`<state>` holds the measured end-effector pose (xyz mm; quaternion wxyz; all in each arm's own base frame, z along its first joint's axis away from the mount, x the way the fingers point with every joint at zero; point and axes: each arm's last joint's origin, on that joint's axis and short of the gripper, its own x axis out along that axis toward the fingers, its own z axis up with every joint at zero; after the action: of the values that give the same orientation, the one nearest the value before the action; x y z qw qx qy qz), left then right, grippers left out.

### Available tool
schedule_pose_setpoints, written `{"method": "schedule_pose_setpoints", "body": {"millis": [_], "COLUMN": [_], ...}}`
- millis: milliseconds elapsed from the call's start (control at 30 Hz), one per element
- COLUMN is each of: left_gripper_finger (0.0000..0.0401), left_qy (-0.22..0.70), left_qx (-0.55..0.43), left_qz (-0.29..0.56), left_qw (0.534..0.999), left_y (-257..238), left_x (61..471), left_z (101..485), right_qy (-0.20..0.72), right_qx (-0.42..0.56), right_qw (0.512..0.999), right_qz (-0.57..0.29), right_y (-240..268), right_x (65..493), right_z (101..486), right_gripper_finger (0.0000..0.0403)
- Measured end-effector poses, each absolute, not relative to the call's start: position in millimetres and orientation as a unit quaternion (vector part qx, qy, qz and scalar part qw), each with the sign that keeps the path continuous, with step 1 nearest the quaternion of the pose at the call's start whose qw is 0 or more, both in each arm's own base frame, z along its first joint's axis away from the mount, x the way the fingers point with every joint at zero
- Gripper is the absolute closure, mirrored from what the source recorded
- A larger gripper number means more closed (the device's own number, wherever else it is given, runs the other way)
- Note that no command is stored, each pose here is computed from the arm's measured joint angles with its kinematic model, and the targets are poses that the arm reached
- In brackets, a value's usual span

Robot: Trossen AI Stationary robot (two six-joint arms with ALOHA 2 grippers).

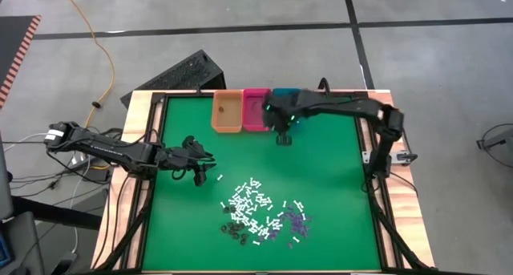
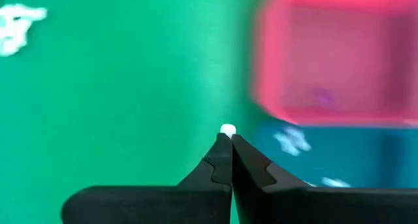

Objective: Sort Halloween decoration
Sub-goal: Put the white bone toy into the blue bin

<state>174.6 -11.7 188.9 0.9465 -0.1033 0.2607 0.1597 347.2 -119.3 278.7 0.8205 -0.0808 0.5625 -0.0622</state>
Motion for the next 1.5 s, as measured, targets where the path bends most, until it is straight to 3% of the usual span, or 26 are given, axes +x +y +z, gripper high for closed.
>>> {"method": "schedule_pose_setpoints", "body": {"millis": [233, 467, 800, 1033, 1300, 1500], "left_gripper_finger": [0.0222, 0.0222, 0.0222, 0.0222, 0.0222, 0.0222], "left_qy": [0.260, 0.260, 0.254, 0.256, 0.293, 0.363], "left_qx": [-0.103, -0.103, -0.095, -0.093, -0.088, -0.106], "left_qz": [0.160, 0.160, 0.183, 0.184, 0.193, 0.235], "left_qw": [0.947, 0.947, 0.945, 0.944, 0.933, 0.895], "left_y": [-11.7, -11.7, -10.3, -10.2, -9.4, -7.0], "left_x": [174.7, 174.7, 174.4, 174.2, 169.4, 155.0], "left_z": [189.0, 189.0, 189.3, 189.0, 182.6, 170.6], "right_qy": [0.545, 0.572, 0.591, 0.535, 0.436, 0.345], "right_qx": [-0.038, 0.006, 0.006, -0.041, -0.102, -0.155], "right_qw": [0.819, 0.794, 0.780, 0.828, 0.892, 0.926], "right_qz": [-0.176, -0.206, -0.203, -0.162, -0.050, -0.005], "right_y": [-170.2, -205.0, -211.1, -168.1, -83.3, -39.1], "right_x": [316.3, 314.0, 314.1, 331.9, 383.8, 414.3], "right_z": [296.4, 267.7, 257.2, 285.3, 289.8, 289.4], "right_gripper_finger": [0.0371, 0.0358, 0.0275, 0.0240, 0.0243, 0.0244]}}
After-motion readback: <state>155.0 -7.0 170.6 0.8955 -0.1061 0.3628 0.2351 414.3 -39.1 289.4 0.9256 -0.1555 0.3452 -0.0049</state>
